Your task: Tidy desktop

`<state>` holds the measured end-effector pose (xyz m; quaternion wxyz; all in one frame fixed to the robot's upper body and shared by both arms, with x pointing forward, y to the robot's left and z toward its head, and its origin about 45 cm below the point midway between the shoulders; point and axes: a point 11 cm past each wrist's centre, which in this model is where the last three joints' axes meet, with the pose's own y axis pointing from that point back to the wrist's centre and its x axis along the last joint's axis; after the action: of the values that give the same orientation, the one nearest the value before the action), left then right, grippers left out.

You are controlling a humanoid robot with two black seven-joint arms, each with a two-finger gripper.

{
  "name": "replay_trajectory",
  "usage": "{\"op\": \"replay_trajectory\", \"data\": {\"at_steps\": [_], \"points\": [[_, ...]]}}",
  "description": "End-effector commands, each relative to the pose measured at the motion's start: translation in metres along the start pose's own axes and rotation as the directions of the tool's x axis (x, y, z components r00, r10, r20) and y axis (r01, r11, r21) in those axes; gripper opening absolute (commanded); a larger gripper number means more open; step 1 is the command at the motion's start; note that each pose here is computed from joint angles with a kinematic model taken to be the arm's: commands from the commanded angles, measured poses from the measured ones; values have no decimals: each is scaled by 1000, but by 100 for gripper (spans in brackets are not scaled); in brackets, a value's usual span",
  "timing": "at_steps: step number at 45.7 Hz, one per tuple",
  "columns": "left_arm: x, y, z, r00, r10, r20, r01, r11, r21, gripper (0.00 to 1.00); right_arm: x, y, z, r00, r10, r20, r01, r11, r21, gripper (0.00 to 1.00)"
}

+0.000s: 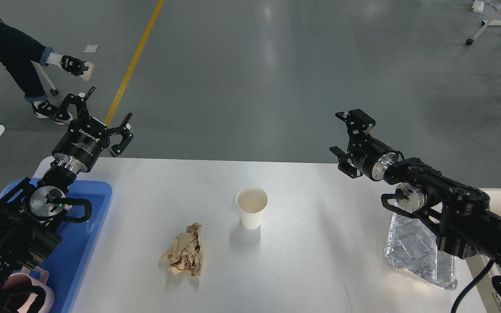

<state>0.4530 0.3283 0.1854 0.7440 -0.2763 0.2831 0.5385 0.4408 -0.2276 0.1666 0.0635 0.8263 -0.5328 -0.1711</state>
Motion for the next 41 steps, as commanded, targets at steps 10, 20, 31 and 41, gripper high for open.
{"op": "replay_trajectory", "data": {"at_steps": [10, 20, 31, 41], "points": [[2, 2, -1, 1000, 5, -22, -5, 1000, -15, 97, 5, 51, 0, 967, -116, -227, 98, 991, -89, 100], [18, 19, -3, 999, 35, -14, -34, 999, 8, 97, 65, 161, -32, 901, -88, -425, 9, 983, -186, 100], [35, 41, -1, 998, 59, -5, -59, 998, 31, 97, 92, 278, -67, 639, -145, -755, -145, 941, -304, 100], [48, 55, 3, 996, 91, 10, -92, 995, 35, 97, 93, 337, -100, 589, -209, -781, -163, 915, -368, 100]]}}
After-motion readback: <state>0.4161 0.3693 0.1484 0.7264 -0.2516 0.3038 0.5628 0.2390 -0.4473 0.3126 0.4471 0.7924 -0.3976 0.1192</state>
